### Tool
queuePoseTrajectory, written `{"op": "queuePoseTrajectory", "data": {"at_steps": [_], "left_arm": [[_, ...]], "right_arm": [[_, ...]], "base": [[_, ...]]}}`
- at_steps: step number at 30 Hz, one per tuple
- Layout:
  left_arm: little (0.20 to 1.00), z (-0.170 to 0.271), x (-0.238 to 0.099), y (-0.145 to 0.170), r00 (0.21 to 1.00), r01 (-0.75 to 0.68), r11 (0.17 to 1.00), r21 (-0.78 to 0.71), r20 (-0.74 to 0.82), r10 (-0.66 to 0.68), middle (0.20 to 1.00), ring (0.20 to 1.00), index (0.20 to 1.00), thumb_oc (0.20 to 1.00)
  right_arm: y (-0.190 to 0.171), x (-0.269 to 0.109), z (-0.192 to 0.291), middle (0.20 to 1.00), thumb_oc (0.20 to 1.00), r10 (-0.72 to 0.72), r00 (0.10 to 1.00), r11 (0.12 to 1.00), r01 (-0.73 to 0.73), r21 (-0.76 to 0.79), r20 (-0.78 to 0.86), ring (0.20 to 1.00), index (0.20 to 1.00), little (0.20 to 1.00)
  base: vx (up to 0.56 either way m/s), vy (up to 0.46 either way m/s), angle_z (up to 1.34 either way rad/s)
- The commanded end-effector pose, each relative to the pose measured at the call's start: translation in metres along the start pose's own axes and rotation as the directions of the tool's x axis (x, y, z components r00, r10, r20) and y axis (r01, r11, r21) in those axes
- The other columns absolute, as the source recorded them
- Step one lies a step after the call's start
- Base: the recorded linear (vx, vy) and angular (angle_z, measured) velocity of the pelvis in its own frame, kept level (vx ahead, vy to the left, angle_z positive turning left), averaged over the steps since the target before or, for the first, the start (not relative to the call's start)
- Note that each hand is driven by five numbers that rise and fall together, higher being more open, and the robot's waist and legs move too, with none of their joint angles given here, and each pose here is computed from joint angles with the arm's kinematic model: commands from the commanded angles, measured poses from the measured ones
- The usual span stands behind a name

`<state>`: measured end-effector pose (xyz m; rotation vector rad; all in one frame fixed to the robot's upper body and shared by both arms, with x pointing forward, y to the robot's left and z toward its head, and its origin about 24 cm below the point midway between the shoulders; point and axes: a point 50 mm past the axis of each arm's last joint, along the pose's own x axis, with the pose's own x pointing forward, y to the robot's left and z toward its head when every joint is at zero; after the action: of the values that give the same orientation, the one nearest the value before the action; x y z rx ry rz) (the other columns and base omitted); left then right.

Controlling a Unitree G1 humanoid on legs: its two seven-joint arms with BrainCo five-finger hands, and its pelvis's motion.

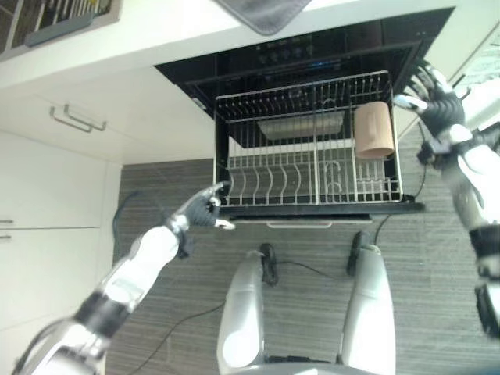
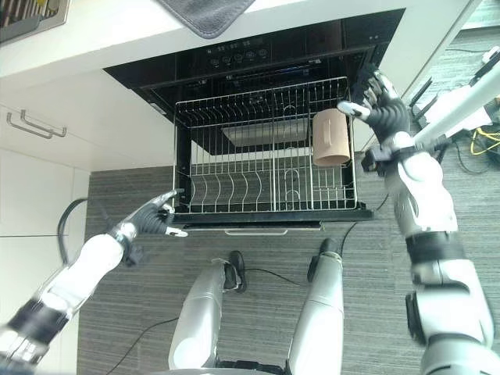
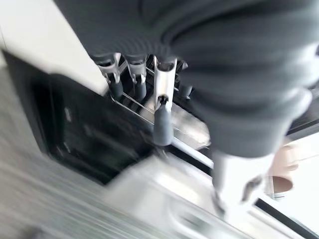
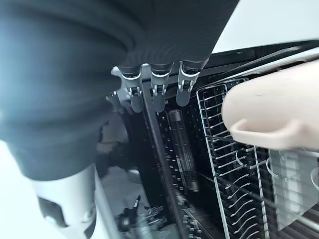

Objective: Place the dishes in the dishwasher.

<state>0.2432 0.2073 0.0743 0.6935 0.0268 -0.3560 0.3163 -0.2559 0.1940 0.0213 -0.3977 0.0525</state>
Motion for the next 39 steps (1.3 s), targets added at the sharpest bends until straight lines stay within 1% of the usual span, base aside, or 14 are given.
{"op": "queuePoseTrajectory", "data": {"at_steps": [1,6,10,12,13,14,15,19,23,27,30,34,39], "left_arm": [[1.000,0.018,-0.010,0.024,0.968,-0.158,0.977,-0.140,0.173,0.181,1.000,1.000,1.000,1.000],[1.000,0.031,-0.011,0.043,0.900,-0.288,0.936,-0.203,0.276,0.337,1.000,1.000,1.000,1.000],[1.000,0.042,-0.016,0.050,0.829,-0.350,0.897,-0.271,0.357,0.431,1.000,1.000,1.000,1.000],[1.000,0.045,-0.019,0.054,0.799,-0.363,0.878,-0.313,0.380,0.466,1.000,1.000,1.000,1.000],[1.000,0.049,-0.021,0.056,0.767,-0.375,0.860,-0.347,0.404,0.498,1.000,1.000,1.000,1.000],[1.000,0.055,-0.026,0.059,0.720,-0.388,0.838,-0.384,0.442,0.536,1.000,1.000,1.000,1.000],[1.000,0.058,-0.028,0.061,0.698,-0.392,0.828,-0.401,0.457,0.551,1.000,1.000,1.000,1.000],[1.000,0.068,-0.035,0.063,0.623,-0.393,0.796,-0.461,0.503,0.599,1.000,1.000,1.000,1.000],[1.000,0.071,-0.042,0.063,0.583,-0.376,0.778,-0.502,0.525,0.620,1.000,1.000,1.000,1.000],[1.000,0.071,-0.049,0.064,0.582,-0.355,0.791,-0.498,0.544,0.604,1.000,1.000,1.000,1.000],[1.000,0.068,-0.054,0.065,0.594,-0.356,0.804,-0.476,0.549,0.588,1.000,1.000,1.000,1.000],[1.000,0.059,-0.064,0.069,0.607,-0.368,0.796,-0.480,0.524,0.597,1.000,1.000,1.000,1.000],[1.000,0.055,-0.057,0.067,0.636,-0.317,0.793,-0.521,0.504,0.585,1.000,1.000,1.000,1.000]], "right_arm": [[0.006,-0.010,0.031,1.000,1.000,-0.059,0.969,0.996,0.072,-0.044,0.238,1.000,1.000,1.000],[0.019,-0.031,0.020,1.000,1.000,-0.055,0.969,0.998,0.059,-0.007,0.242,1.000,1.000,1.000],[0.020,-0.042,0.018,1.000,1.000,-0.069,0.967,0.998,0.068,0.015,0.244,1.000,1.000,1.000],[0.018,-0.047,0.018,1.000,1.000,-0.083,0.964,0.997,0.080,0.020,0.252,1.000,1.000,1.000],[0.018,-0.050,0.019,1.000,1.000,-0.093,0.960,0.996,0.087,0.032,0.263,1.000,1.000,1.000],[0.018,-0.056,0.020,1.000,1.000,-0.096,0.955,0.995,0.089,0.039,0.280,1.000,1.000,1.000],[0.018,-0.058,0.022,1.000,1.000,-0.096,0.953,0.995,0.088,0.042,0.288,1.000,1.000,1.000],[0.019,-0.066,0.026,1.000,1.000,-0.098,0.947,0.994,0.079,0.074,0.307,1.000,1.000,1.000],[0.019,-0.073,0.026,1.000,1.000,-0.090,0.949,0.995,0.070,0.076,0.301,1.000,1.000,1.000],[0.015,-0.081,0.020,1.000,1.000,-0.110,0.957,0.994,0.099,0.052,0.267,1.000,1.000,1.000],[0.012,-0.094,0.015,1.000,1.000,-0.144,0.957,0.989,0.130,0.071,0.254,1.000,1.000,1.000],[0.019,-0.104,0.013,1.000,1.000,-0.110,0.963,0.992,0.092,0.084,0.247,1.000,1.000,1.000],[0.007,-0.111,0.019,1.000,1.000,-0.130,0.961,0.991,0.117,0.068,0.243,1.000,1.000,1.000]], "base": [[-0.14,-0.168,0.07],[-0.06,-0.086,-0.03],[-0.02,-0.045,-0.02],[0.00,-0.035,-0.04],[0.01,-0.045,0.01],[0.01,-0.037,0.04],[0.02,-0.019,0.04],[0.03,0.026,0.01],[0.06,0.148,0.00],[0.10,0.270,0.09],[0.15,0.260,0.04],[0.05,0.305,-0.29],[-0.06,0.093,-0.24]]}}
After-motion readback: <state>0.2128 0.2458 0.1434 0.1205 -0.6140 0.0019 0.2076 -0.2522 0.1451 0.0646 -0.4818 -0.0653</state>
